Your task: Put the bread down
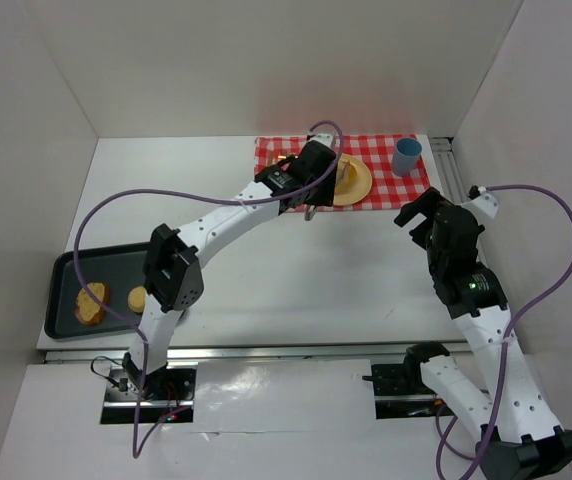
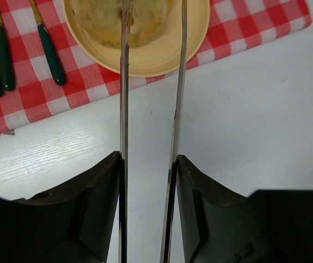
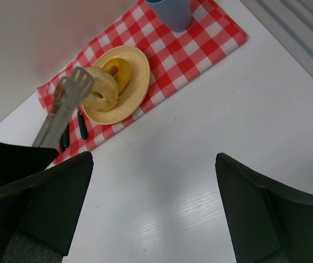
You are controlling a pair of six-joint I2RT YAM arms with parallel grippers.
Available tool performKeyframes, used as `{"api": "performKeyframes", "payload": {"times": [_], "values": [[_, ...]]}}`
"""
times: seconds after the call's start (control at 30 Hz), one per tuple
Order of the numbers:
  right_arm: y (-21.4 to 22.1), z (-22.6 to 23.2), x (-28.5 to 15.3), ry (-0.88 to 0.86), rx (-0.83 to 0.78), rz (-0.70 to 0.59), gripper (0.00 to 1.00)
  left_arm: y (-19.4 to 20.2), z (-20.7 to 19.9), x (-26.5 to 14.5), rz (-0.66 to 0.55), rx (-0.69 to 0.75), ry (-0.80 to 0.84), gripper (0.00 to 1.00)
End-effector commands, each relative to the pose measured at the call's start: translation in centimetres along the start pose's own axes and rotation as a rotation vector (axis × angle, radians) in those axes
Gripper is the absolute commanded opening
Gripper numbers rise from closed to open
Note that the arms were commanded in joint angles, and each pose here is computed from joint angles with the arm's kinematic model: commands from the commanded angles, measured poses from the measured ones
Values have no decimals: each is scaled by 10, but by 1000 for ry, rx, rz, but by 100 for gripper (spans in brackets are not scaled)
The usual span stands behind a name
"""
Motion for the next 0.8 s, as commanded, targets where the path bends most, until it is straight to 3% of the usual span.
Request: {"api": "performKeyframes", "payload": {"times": [0.0, 0.17, 0.3, 0.33, 0.47, 0.5, 0.57, 0.67, 0.77], "values": [[0, 4, 1, -27, 5, -6, 100, -36, -10, -47, -134, -5, 51, 55], [-2, 5, 1, -31, 9, -13, 100, -46, -10, -66, -171, -6, 62, 55], [0, 5, 4, -26, 5, -5, 100, -53, -5, -99, -199, -25, 82, 54], [0, 5, 4, -26, 5, -5, 100, -60, -1, -123, -237, -36, 93, 54], [-1, 8, 8, -37, 13, -21, 100, -31, 24, -156, -199, -34, 64, 54], [5, 8, 13, -44, 11, -10, 100, -1, 39, -145, -131, -26, 36, 54], [7, 10, 14, -59, 13, -8, 100, 16, 42, -151, -156, -68, 100, 54], [12, 13, 21, -66, 13, 22, 100, 58, 74, -157, -137, -111, 13, 55], [15, 15, 21, -83, 10, 30, 100, 75, 84, -159, -145, -118, 10, 55]]}}
Point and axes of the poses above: each gripper's point midway between its finger pads, its own x axis out along the fingers, its own z axis along the line the jaws close on, y = z × x, the point moved 8 cm from there along -x, back along the fingers, and after that the axes turned 6 degrees about -x, right-handed, at the moved point
